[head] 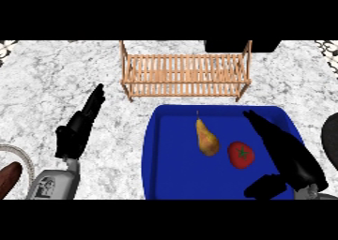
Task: Pick the tomato from the tray and place it in the tiered shelf
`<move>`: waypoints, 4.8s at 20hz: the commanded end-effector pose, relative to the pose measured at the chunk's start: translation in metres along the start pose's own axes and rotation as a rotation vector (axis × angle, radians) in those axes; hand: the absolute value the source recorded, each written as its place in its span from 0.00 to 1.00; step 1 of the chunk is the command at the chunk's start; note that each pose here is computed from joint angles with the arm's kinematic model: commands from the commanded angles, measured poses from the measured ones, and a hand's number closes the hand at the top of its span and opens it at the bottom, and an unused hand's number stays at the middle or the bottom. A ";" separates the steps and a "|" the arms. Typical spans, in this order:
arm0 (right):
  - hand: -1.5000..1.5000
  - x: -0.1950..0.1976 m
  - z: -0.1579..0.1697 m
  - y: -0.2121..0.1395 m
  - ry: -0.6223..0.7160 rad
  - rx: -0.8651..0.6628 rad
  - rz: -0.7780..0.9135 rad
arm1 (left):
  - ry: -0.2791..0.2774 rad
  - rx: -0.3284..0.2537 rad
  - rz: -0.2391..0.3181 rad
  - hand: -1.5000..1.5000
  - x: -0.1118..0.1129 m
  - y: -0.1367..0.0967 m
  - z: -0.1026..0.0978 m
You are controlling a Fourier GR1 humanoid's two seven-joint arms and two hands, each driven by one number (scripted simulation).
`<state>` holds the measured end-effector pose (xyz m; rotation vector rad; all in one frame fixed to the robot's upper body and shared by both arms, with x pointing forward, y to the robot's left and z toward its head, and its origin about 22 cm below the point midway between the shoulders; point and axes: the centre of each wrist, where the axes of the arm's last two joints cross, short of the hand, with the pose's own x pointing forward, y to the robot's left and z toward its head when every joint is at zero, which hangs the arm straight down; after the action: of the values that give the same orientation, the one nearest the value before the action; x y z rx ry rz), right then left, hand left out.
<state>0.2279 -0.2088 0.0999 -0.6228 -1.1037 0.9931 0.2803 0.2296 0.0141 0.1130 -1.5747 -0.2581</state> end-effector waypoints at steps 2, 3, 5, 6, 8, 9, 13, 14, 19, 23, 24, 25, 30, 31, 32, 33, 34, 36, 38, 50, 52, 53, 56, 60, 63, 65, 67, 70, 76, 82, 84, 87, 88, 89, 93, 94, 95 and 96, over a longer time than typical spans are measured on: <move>0.00 0.017 -0.011 0.004 0.004 -0.012 0.021 | -0.004 0.009 0.006 0.50 0.005 -0.004 -0.011; 0.00 0.004 0.005 -0.002 0.009 0.000 0.019 | 0.000 0.013 0.000 0.50 0.016 -0.020 0.009; 0.00 -0.007 0.000 0.010 0.016 0.009 0.032 | 0.001 0.002 0.004 0.50 0.005 0.002 -0.005; 0.00 -0.013 -0.024 0.034 0.022 0.014 0.055 | -0.015 0.001 0.008 0.50 0.001 -0.029 0.002; 0.00 -0.009 -0.009 0.009 0.024 -0.013 0.019 | -0.016 -0.012 -0.001 0.50 -0.002 0.004 0.002; 0.00 -0.008 -0.007 -0.004 0.024 -0.002 0.017 | -0.011 -0.011 0.005 0.50 0.018 -0.004 0.013; 0.00 -0.029 -0.032 0.020 0.020 0.009 0.024 | 0.009 -0.021 0.013 0.50 0.006 0.014 -0.007; 0.00 -0.029 -0.005 0.034 0.029 0.026 0.036 | -0.003 -0.015 -0.006 0.50 -0.008 -0.003 -0.006; 0.00 -0.018 -0.033 0.034 0.029 0.040 0.035 | -0.004 0.010 -0.008 0.50 -0.002 -0.012 0.003; 0.00 -0.020 -0.038 0.038 0.024 0.046 0.030 | -0.008 0.000 -0.005 0.50 0.015 0.014 -0.009; 0.00 -0.023 -0.042 0.050 0.010 0.059 0.032 | 0.005 -0.004 0.001 0.50 0.007 -0.002 -0.005; 0.00 -0.023 -0.034 0.059 0.018 0.061 0.038 | -0.018 0.010 0.008 0.50 0.004 -0.005 0.005; 1.00 -0.017 -0.030 0.068 -0.035 0.081 0.152 | -0.001 0.000 0.001 0.50 -0.002 -0.008 -0.005; 1.00 -0.039 -0.040 0.048 -0.018 0.077 0.161 | -0.003 0.011 0.002 0.50 0.014 -0.023 0.011; 1.00 -0.040 -0.033 0.062 -0.043 0.081 0.183 | -0.005 0.003 0.001 0.50 0.011 0.005 -0.002; 1.00 -0.015 -0.036 0.060 -0.050 0.038 0.178 | -0.005 0.004 0.000 0.50 -0.007 0.003 -0.002; 1.00 -0.041 -0.040 0.057 -0.048 0.027 0.166 | 0.015 0.002 -0.002 0.50 -0.009 0.003 0.000; 1.00 -0.013 -0.042 0.059 -0.076 0.008 0.159 | -0.008 0.003 -0.002 0.50 -0.003 -0.008 -0.010; 1.00 0.063 -0.016 0.098 -0.045 -0.023 0.121 | 0.024 0.009 0.003 0.50 -0.002 -0.014 -0.008; 1.00 0.161 0.018 0.120 -0.038 -0.194 -0.094 | -0.029 -0.082 0.010 0.50 0.017 -0.028 -0.022; 1.00 0.168 0.022 0.110 -0.086 -0.259 -0.217 | -0.028 -0.072 0.008 0.50 0.013 -0.024 -0.018; 1.00 0.171 0.024 0.110 -0.112 -0.291 -0.248 | -0.021 -0.087 0.004 0.50 0.016 -0.028 -0.023; 1.00 0.190 0.033 0.099 -0.170 -0.369 -0.271 | -0.004 -0.088 0.010 0.50 0.010 -0.031 -0.019; 1.00 0.202 0.036 0.082 -0.182 -0.461 -0.329 | -0.005 -0.072 0.017 0.50 0.008 -0.020 -0.015; 1.00 0.210 0.033 0.069 -0.147 -0.538 -0.311 | 0.000 -0.057 -0.003 0.50 0.007 -0.018 -0.014; 1.00 0.221 0.033 0.050 -0.151 -0.617 -0.286 | 0.003 -0.048 0.009 0.50 0.001 -0.021 -0.013; 1.00 0.228 0.038 0.045 -0.139 -0.659 -0.265 | -0.004 -0.062 0.005 0.50 0.003 -0.017 -0.012; 1.00 0.238 0.029 0.031 -0.132 -0.743 -0.277 | 0.001 -0.036 -0.006 0.50 -0.001 -0.011 -0.013; 1.00 0.263 0.024 -0.014 -0.085 -0.901 -0.225 | 0.013 -0.045 0.004 0.50 -0.001 -0.017 -0.010; 1.00 0.282 0.022 -0.042 -0.062 -0.961 -0.240 | 0.004 -0.039 -0.002 0.50 0.002 -0.004 -0.011; 1.00 0.290 0.017 -0.052 -0.029 -0.990 -0.223 | -0.005 -0.056 -0.002 0.50 0.003 -0.026 -0.010; 1.00 0.304 0.018 -0.068 -0.014 -1.042 -0.214 | 0.006 -0.051 0.010 0.50 -0.003 -0.024 -0.011; 1.00 0.304 0.021 -0.075 -0.002 -1.038 -0.221 | 0.015 -0.037 -0.012 0.50 -0.003 -0.007 -0.011; 1.00 0.314 0.020 -0.081 0.004 -1.053 -0.209 | 0.003 -0.049 -0.008 0.50 0.001 -0.011 -0.012; 1.00 0.328 0.026 -0.096 0.023 -1.085 -0.187 | 0.010 -0.047 0.010 0.50 0.002 -0.015 -0.019; 1.00 0.331 0.021 -0.093 0.014 -1.092 -0.193 | 0.002 -0.027 0.009 0.50 0.005 -0.016 -0.012; 1.00 0.327 0.005 -0.096 0.042 -1.080 -0.183 | 0.004 -0.046 0.006 0.50 0.004 -0.008 -0.007; 1.00 0.333 0.015 -0.097 0.031 -1.083 -0.154 | -0.007 -0.032 0.005 0.50 -0.005 -0.011 -0.008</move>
<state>0.2873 0.0318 0.3160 -1.3529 -1.8086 0.2972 0.2908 0.2161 0.0128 0.0772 -1.5669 -0.2867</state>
